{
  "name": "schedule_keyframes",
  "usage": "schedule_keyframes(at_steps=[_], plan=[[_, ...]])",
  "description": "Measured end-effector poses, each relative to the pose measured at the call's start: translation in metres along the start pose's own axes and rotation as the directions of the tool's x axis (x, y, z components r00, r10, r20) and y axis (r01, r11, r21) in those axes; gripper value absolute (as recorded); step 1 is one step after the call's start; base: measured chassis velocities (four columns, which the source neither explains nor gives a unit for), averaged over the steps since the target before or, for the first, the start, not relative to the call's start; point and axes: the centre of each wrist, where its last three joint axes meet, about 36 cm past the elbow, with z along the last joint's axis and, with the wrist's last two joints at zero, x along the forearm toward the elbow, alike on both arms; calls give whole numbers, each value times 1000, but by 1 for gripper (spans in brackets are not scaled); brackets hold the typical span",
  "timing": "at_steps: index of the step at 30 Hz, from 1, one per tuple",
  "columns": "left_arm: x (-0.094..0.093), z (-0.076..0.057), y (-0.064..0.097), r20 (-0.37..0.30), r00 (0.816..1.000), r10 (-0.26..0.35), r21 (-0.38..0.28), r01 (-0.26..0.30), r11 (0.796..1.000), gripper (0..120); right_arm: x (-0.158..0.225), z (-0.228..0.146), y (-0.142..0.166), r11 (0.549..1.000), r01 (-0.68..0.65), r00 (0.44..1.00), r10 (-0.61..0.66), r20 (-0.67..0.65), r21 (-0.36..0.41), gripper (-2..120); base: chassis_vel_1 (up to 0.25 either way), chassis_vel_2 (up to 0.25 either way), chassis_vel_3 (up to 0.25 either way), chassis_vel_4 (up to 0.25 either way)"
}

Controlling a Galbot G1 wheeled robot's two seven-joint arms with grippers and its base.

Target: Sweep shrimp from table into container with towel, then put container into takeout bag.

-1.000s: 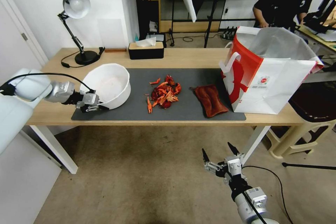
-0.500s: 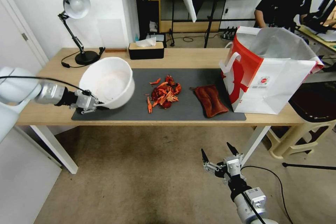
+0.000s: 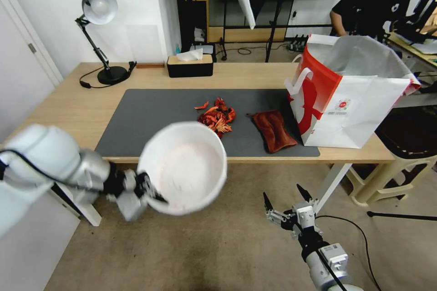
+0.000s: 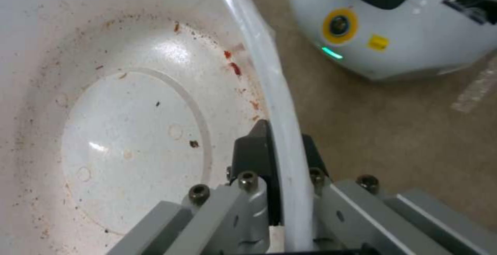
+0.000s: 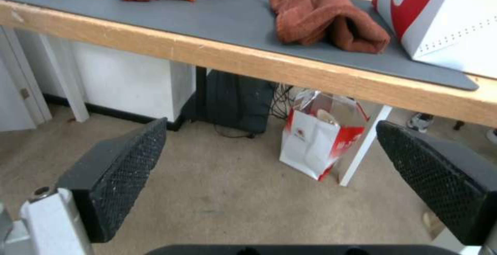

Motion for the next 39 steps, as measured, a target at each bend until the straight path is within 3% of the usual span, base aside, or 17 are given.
schedule_keyframes(at_steps=[7,11,13,22,27,30,39], plan=[[-23,4,-14,-8,998,70,-14,-70,997,0,1,-2,-2,1000,-7,1000,7,6,-2,100,0,0,0,0],[-40,16,-25,-4,993,117,10,-117,993,0,1,-5,-4,1000,-12,1000,12,13,-4,100,0,0,0,0],[-50,28,-31,-6,991,134,37,-134,990,0,2,-8,-5,1000,-15,1000,15,21,-6,100,0,0,0,0],[-76,59,-38,-14,990,139,101,-137,985,0,4,-12,-6,1000,-17,999,17,32,-14,100,0,0,0,0],[-84,66,-35,-16,991,132,108,-129,986,0,4,-14,-7,1000,-17,999,18,36,-14,100,0,0,0,0],[-108,70,-27,-1,990,142,101,-141,985,0,5,-18,-7,1000,-18,999,18,44,-15,100,0,0,0,0],[-131,78,-5,5,991,133,85,-132,988,0,9,-24,-7,1000,-15,998,16,59,-17,100,0,0,0,0]])
